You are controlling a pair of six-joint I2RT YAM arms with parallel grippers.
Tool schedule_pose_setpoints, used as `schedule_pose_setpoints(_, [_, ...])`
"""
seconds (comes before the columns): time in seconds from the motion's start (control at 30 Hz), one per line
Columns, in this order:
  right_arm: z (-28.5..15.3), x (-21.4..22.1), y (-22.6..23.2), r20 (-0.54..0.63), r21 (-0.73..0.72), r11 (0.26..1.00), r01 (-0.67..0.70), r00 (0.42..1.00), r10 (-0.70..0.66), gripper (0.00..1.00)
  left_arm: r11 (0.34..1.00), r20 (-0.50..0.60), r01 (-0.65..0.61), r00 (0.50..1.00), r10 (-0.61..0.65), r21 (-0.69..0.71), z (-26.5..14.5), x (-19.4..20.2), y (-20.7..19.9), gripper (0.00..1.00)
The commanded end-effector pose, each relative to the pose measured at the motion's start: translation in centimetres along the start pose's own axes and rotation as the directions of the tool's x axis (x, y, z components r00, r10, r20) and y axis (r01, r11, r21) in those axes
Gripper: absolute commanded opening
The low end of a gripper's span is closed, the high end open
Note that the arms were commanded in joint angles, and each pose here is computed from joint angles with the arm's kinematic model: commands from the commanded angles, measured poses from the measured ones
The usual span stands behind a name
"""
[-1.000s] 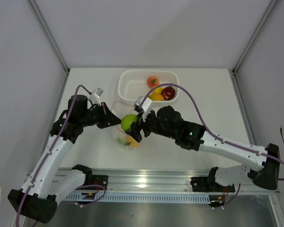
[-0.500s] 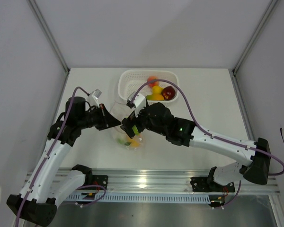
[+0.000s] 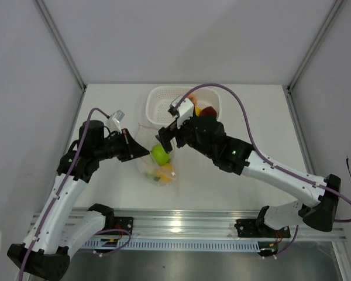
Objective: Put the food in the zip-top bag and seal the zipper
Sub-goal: Place the fake fruit in the zipper food storage bag, then pick up the fake fruit from the bin.
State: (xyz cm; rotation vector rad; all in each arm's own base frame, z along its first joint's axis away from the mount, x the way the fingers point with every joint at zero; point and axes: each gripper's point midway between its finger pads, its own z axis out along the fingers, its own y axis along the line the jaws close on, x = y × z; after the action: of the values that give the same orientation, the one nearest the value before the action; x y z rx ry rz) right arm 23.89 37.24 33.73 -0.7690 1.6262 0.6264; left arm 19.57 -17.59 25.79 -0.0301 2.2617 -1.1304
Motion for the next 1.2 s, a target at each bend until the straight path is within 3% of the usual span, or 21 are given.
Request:
schedule_pose_setpoints(0.0, [-1.5, -6.4, -4.9, 0.169, 0.157, 0.986, -0.062, 0.985, 0.035, 0.99, 0.996, 0.055, -0.057, 0.997, 0.053, 0.074, -1.7, -1.3, -2.9, 0.01])
schedule_pose_setpoints(0.2, [-0.5, -7.8, -15.2, 0.277, 0.371, 0.912, -0.176, 0.958, 0.073, 0.99, 0.995, 0.064, -0.062, 0.996, 0.057, 0.077, -1.8, -1.5, -3.1, 0.00])
schedule_pose_setpoints(0.4, [4.0, -4.4, -22.8, 0.238, 0.487, 0.852, -0.192, 0.968, 0.083, 0.99, 0.996, 0.059, -0.052, 0.997, 0.048, 0.077, -1.7, -0.9, -2.8, 0.00])
schedule_pose_setpoints(0.77, [15.6, 4.1, -28.5, 0.077, 0.503, 0.851, -0.149, 0.989, 0.128, 0.99, 0.997, 0.037, -0.039, 0.999, 0.037, 0.061, -1.7, -0.3, -2.3, 0.01])
schedule_pose_setpoints(1.0, [20.3, 11.3, -30.9, -0.066, 0.520, 0.845, -0.122, 0.981, 0.183, 0.99, 0.998, 0.025, -0.030, 0.999, 0.029, 0.055, -1.5, 0.1, -1.8, 0.01])
schedule_pose_setpoints(1.17, [21.8, 13.5, -32.5, -0.102, 0.537, 0.835, -0.119, 0.974, 0.204, 0.99, 0.999, 0.012, -0.020, 1.000, 0.020, 0.050, -1.0, 0.2, -1.4, 0.01])
